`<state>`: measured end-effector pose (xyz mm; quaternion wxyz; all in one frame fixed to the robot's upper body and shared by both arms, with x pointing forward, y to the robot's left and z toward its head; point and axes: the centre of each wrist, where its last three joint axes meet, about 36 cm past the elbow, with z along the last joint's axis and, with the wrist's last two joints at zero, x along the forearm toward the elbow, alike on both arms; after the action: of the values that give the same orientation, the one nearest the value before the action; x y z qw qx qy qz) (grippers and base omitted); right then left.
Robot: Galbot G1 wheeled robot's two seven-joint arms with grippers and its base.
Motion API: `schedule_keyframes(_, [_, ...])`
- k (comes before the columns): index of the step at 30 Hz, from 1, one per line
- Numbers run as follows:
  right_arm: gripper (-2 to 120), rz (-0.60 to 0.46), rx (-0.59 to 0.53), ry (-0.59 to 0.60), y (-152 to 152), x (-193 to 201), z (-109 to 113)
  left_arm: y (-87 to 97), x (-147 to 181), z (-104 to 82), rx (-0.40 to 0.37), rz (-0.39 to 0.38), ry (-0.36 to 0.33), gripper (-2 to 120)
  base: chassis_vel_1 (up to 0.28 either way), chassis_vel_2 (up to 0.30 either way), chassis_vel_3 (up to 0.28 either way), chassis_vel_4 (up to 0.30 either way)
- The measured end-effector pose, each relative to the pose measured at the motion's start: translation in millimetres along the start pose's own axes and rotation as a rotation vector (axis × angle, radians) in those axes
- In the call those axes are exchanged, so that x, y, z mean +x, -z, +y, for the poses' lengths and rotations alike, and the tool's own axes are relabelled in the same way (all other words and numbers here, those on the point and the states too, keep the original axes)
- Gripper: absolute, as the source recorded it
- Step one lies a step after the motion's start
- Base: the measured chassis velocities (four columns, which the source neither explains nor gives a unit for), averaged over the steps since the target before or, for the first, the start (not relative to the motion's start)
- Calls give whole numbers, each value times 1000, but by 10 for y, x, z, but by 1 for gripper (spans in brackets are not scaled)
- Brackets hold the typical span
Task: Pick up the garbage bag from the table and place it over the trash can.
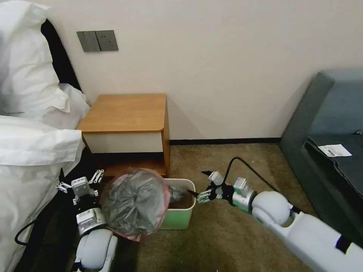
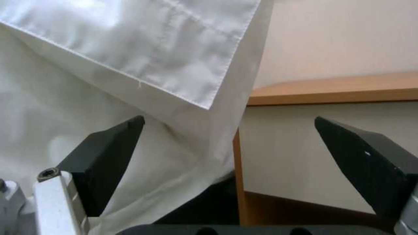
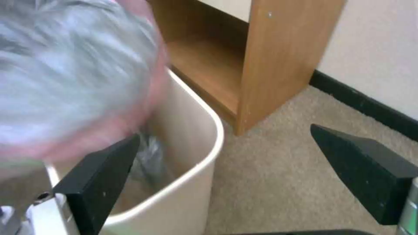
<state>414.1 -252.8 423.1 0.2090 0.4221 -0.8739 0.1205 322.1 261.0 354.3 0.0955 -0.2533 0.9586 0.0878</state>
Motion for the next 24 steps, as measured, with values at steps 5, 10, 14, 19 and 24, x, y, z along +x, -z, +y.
schedule_keyframes(5, [100,-14,-5,-58,2,268,-160,-8,22,-5,0,5,-13,98,0,0,0,0])
schedule_keyframes(10, [100,-132,0,-152,8,496,-84,111,31,76,40,56,-80,98,0,0,0,0])
schedule_keyframes(14, [100,-233,-28,-212,-53,469,195,409,-41,113,119,96,-115,98,0,0,0,0])
schedule_keyframes(19, [100,-373,-23,-268,-209,353,619,1475,26,246,413,283,-282,98,0,0,0,0])
schedule_keyframes(24, [100,-442,-41,-276,-322,234,834,1892,217,372,490,555,-555,98,0,0,0,0])
